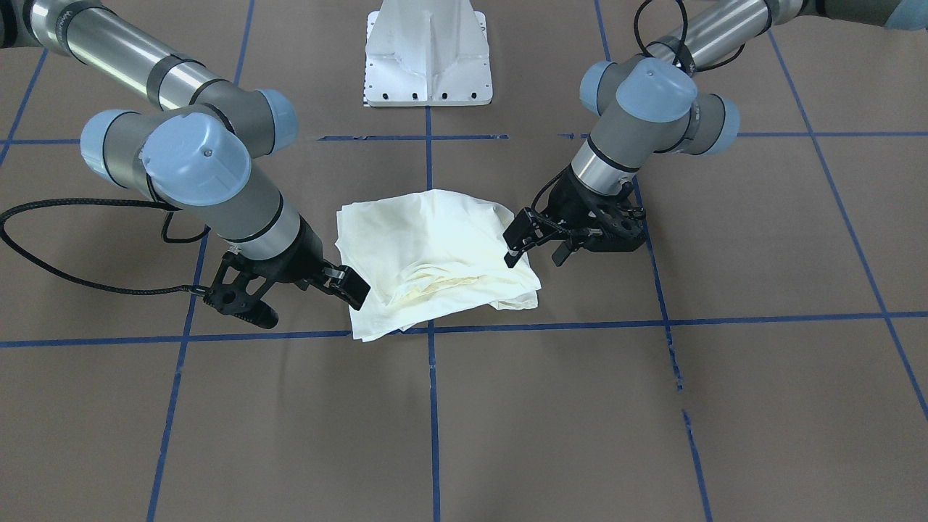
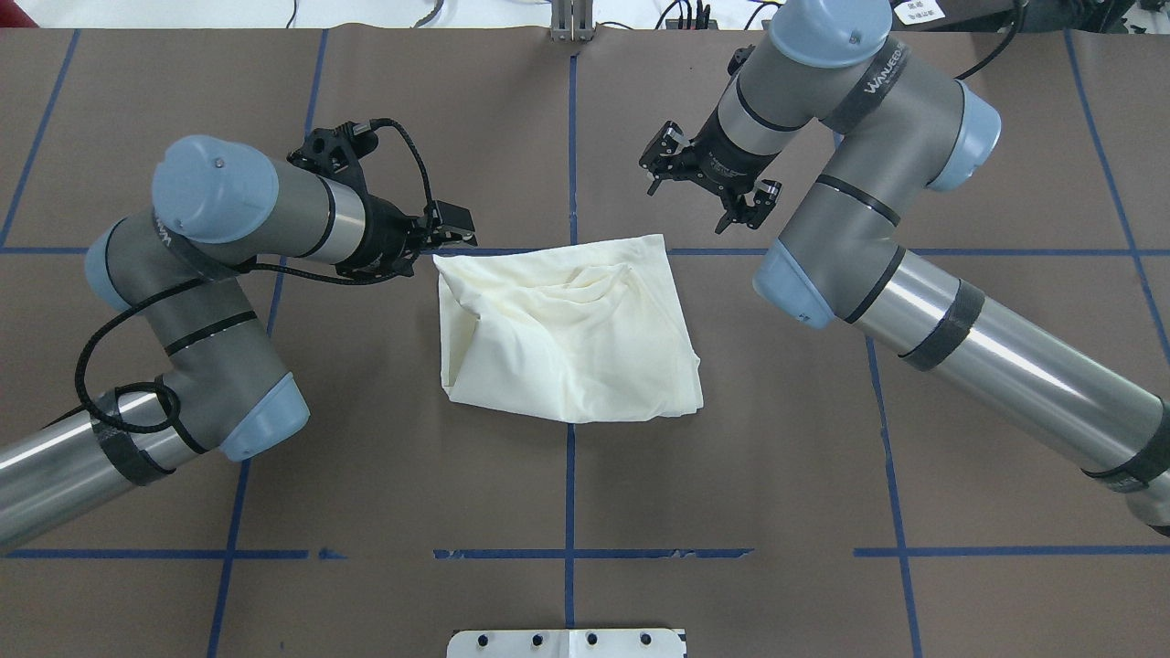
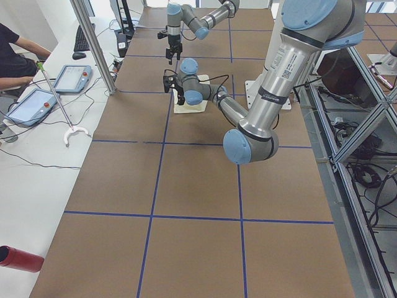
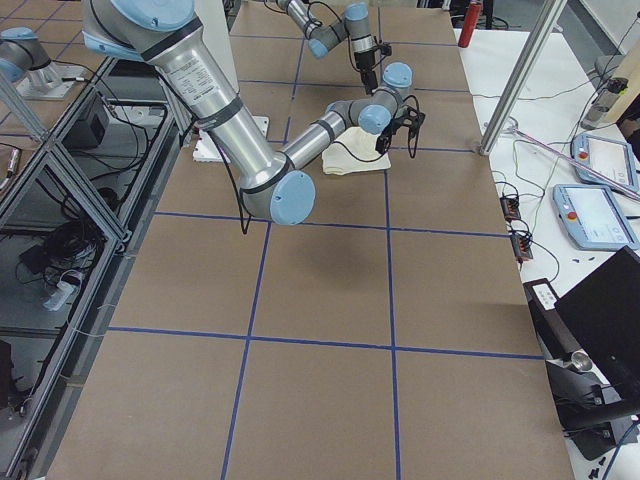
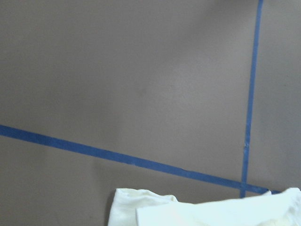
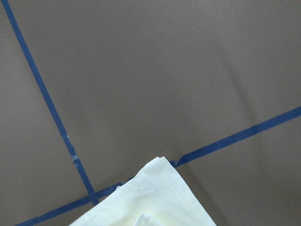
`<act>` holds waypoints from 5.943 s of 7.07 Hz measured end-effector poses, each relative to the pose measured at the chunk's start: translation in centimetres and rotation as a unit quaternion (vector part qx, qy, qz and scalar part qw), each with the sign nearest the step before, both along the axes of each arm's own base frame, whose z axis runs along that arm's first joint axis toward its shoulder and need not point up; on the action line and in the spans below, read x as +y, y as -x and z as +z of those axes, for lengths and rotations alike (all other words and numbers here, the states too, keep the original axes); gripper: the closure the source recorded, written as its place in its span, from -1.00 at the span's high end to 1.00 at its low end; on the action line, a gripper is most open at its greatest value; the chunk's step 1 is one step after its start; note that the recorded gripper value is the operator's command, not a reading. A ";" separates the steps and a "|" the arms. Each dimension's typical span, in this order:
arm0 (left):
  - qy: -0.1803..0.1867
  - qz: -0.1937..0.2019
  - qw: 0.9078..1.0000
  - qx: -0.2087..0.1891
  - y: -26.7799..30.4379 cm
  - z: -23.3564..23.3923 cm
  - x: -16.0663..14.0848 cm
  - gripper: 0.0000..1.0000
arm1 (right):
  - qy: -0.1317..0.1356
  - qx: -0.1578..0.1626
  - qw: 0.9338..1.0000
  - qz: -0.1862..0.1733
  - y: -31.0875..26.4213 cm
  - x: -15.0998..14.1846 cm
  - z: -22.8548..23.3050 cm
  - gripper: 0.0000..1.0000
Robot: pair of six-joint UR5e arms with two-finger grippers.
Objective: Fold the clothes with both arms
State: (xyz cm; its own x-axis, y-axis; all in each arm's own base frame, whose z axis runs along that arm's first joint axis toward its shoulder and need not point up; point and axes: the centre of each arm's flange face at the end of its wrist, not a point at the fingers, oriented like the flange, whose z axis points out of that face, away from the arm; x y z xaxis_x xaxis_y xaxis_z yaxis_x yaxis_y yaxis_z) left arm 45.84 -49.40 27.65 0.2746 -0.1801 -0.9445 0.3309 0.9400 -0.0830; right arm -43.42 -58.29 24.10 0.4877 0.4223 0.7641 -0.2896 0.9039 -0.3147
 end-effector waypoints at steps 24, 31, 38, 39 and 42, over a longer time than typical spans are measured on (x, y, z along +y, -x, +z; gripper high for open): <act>0.036 0.116 0.984 0.130 -9.3 1.2 11.4 1.00 | -0.029 0.044 0.999 -0.003 -7.1 -3.1 0.9 1.00; 0.035 0.174 0.974 0.141 -9.9 0.9 19.1 1.00 | -0.035 0.045 0.998 -0.002 -7.9 -3.6 1.1 1.00; -0.072 0.101 0.992 0.016 5.9 1.7 8.7 1.00 | -0.127 0.076 0.988 -0.048 -16.3 -1.9 7.6 1.00; -0.116 0.084 0.988 -0.059 11.4 1.5 4.9 1.00 | -0.148 0.094 0.982 -0.066 -19.2 -2.0 10.7 1.00; -0.213 0.092 0.936 -0.263 28.3 7.3 -4.6 1.00 | -0.186 0.131 0.965 -0.128 -31.2 -0.5 22.2 1.00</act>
